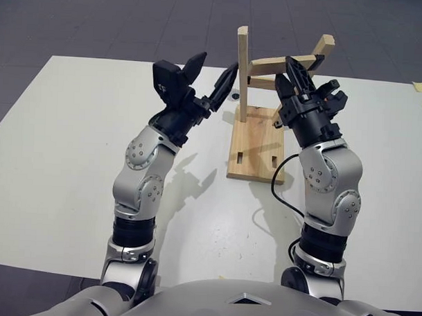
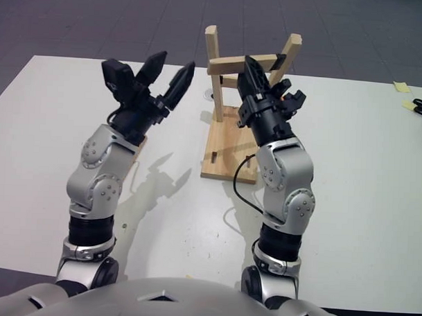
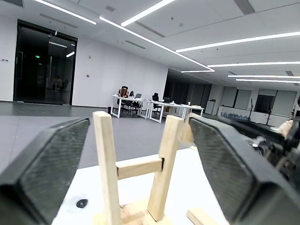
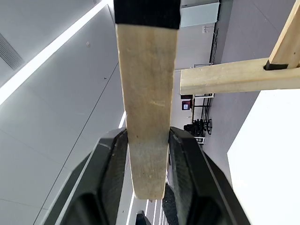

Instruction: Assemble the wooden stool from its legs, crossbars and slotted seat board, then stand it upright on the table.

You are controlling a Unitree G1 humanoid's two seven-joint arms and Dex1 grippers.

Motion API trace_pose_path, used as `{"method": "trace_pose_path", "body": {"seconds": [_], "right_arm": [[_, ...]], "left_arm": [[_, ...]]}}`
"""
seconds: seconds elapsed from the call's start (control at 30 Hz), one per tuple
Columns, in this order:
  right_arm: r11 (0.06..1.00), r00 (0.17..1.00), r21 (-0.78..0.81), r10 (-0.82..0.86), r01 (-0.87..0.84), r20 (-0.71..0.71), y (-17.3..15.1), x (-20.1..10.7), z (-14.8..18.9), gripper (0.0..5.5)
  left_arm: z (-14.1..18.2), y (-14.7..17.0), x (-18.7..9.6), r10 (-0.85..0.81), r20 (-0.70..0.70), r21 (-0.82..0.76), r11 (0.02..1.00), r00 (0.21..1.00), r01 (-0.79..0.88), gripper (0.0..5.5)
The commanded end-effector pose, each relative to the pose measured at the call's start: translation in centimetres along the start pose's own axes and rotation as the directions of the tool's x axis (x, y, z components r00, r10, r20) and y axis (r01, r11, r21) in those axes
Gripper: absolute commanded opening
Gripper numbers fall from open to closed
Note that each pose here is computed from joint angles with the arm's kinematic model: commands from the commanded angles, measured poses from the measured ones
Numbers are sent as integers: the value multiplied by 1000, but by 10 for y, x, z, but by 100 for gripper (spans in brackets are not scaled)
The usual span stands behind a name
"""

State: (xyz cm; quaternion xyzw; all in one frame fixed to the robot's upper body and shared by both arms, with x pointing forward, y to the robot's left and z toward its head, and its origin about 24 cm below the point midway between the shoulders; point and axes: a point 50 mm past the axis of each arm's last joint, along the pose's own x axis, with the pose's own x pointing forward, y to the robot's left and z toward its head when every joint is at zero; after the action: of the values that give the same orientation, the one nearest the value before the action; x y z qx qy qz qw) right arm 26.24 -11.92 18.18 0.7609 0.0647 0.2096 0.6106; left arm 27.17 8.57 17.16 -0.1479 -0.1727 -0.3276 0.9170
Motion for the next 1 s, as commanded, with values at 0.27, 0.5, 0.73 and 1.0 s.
{"method": "trace_pose_path", "body": {"seconds": [0.27,0.5,0.73,1.0], "right_arm": [[981,990,172,-73,92,-118,-15,2,-34,132],[983,990,164,-56,78,-130,-12,3,-36,132],[984,987,158,-55,80,-154,-11,4,-40,132],[984,986,161,-57,82,-157,-11,5,-41,132]], "left_arm": [[5,-20,18,-103,46,49,994,994,101,540],[-12,-18,12,-99,-3,9,995,995,99,411],[-16,-22,21,-121,-1,16,993,993,121,277],[-8,-23,23,-141,15,62,988,990,140,141]]}}
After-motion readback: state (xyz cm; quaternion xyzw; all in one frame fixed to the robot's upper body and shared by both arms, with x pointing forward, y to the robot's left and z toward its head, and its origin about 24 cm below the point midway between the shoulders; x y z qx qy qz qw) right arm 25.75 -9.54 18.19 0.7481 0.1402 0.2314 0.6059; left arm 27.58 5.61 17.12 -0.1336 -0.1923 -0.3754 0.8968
